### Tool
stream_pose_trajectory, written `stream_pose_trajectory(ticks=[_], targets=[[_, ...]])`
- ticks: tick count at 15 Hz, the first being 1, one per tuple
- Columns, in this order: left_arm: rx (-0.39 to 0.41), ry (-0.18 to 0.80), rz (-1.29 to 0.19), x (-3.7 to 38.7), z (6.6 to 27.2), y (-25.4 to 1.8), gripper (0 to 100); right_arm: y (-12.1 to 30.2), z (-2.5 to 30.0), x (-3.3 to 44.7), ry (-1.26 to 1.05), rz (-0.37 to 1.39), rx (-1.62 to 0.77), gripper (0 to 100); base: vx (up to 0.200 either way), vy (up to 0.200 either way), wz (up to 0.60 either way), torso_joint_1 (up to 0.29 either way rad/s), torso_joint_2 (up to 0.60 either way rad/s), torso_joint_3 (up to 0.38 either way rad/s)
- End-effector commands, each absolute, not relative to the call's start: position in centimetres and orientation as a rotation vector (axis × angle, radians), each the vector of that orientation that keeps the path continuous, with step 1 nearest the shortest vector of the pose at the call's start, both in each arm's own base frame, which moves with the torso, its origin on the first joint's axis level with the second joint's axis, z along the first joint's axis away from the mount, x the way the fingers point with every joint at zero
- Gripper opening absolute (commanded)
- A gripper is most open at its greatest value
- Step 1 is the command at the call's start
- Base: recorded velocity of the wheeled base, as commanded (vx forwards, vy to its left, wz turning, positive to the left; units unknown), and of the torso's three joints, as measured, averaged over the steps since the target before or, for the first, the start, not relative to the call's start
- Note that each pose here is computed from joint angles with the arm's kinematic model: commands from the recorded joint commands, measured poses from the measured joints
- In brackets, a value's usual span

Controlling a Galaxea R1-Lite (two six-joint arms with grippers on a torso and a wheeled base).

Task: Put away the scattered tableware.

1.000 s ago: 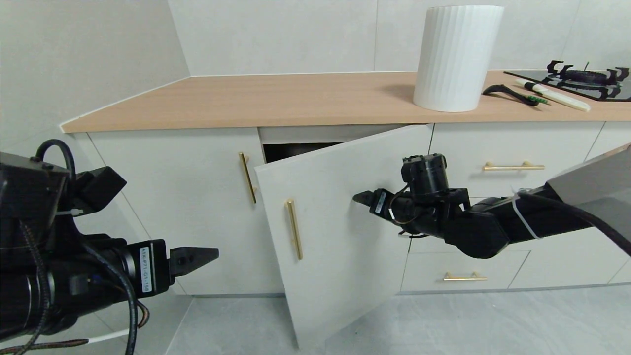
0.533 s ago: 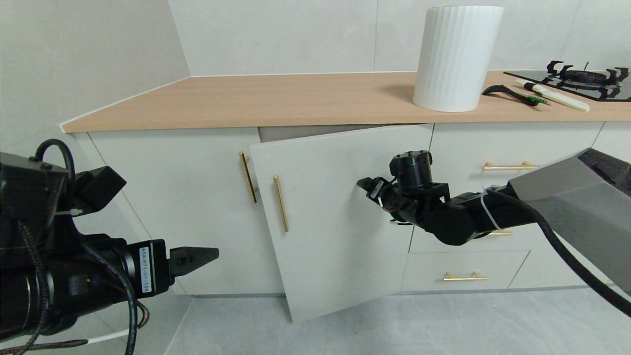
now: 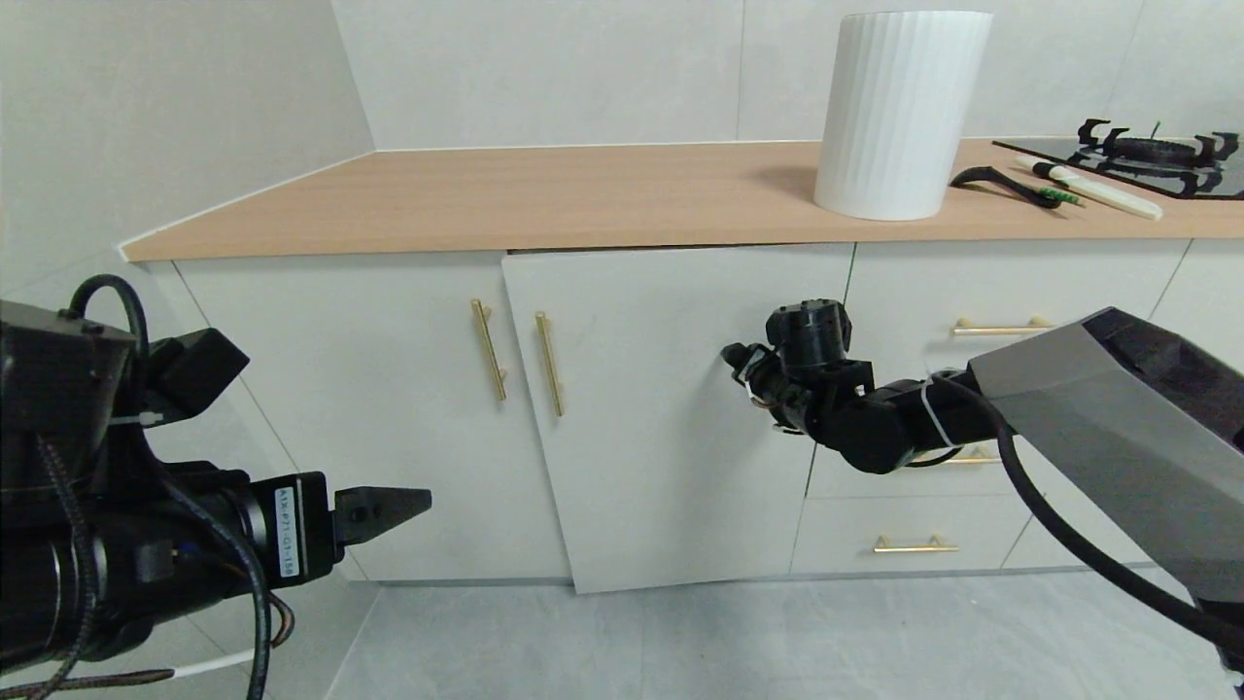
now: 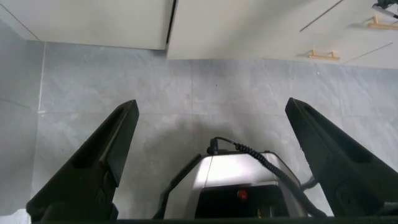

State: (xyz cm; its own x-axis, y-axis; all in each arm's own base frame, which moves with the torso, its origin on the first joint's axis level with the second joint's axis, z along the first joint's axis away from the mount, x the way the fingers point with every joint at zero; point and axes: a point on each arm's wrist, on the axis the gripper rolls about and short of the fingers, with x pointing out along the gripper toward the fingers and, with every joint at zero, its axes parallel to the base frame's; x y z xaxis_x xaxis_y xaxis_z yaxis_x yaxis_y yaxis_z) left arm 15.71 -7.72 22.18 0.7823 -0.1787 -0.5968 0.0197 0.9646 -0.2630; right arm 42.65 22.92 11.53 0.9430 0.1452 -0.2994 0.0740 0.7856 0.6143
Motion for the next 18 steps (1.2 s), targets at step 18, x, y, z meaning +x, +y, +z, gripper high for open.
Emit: stream_pose_trajectory(ticks=[18], targets=[[-0.248,0.671,-0.113,15.6,22.0,-7.7,100,19.0,14.9,34.0,0.597,0.392,0.607,100,0.0,0.0,0.0,0.0,0.0,0.0]])
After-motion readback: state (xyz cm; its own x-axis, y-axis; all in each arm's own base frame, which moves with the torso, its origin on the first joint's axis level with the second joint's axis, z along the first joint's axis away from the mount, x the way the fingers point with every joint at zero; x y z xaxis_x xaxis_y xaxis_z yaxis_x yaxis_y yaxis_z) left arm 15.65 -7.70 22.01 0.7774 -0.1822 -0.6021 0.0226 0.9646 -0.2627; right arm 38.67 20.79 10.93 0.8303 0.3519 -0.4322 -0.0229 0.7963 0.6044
